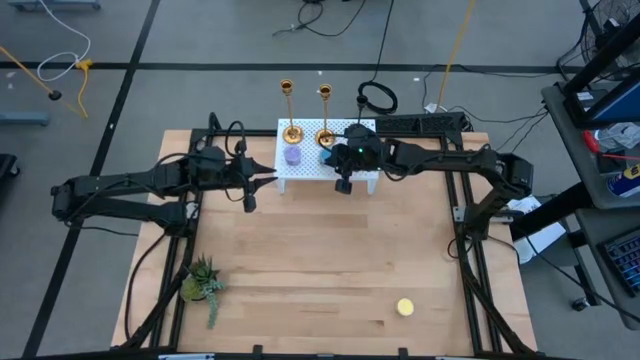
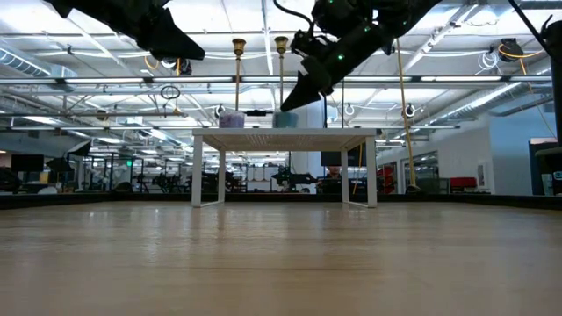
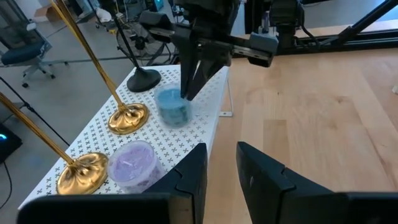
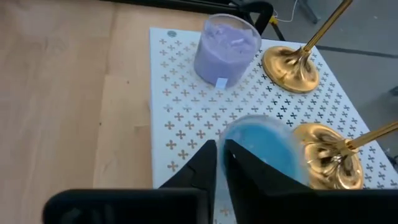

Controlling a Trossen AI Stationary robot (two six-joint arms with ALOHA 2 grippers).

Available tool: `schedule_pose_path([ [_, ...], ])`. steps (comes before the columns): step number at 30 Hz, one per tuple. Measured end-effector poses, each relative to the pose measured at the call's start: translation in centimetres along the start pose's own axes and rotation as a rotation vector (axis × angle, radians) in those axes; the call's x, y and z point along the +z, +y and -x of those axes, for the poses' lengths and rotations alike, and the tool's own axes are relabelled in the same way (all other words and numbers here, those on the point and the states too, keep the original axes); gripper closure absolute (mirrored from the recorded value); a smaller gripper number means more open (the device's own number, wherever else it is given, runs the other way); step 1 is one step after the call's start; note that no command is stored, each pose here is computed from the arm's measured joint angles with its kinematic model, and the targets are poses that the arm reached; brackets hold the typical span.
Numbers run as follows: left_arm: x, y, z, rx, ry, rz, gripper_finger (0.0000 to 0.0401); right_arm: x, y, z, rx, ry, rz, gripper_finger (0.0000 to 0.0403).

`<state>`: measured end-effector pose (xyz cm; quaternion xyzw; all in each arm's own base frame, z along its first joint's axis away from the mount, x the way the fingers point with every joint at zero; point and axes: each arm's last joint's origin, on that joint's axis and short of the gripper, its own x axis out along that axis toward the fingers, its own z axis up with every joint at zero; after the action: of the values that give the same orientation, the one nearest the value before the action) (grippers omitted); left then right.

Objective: Pick & Place candle stick holders
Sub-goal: Put the blue scented candle on the shelf, then put the yellow scented candle on the shelf

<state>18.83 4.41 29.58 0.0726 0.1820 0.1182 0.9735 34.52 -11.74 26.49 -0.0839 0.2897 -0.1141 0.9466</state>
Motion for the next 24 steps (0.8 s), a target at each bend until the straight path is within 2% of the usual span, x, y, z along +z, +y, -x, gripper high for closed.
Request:
schedule_pose_path([
  [11, 0.0, 0.0, 0.0, 0.000, 0.000, 0.002, 0.0308, 0.1, -0.3, 0.0, -0.015, -0.010, 0.004, 0.0295],
  [16, 0.0, 0.0, 0.0, 0.001, 0.000, 0.004, 0.0308, 0.5, 0.1, 0.5, -0.011, -0.024, 0.097, 0.0268],
  [20, -0.2, 0.0, 0.0, -0.002, 0.019, 0.003, 0.0308, 1.7, 1.7, 2.1, 0.022, -0.072, 0.114, 0.0250],
  [24, -0.5, -0.1, 0.0, -0.008, 0.054, 0.001, 0.0308, 2.8, 5.0, 4.1, 0.111, -0.087, 0.125, 0.0237],
])
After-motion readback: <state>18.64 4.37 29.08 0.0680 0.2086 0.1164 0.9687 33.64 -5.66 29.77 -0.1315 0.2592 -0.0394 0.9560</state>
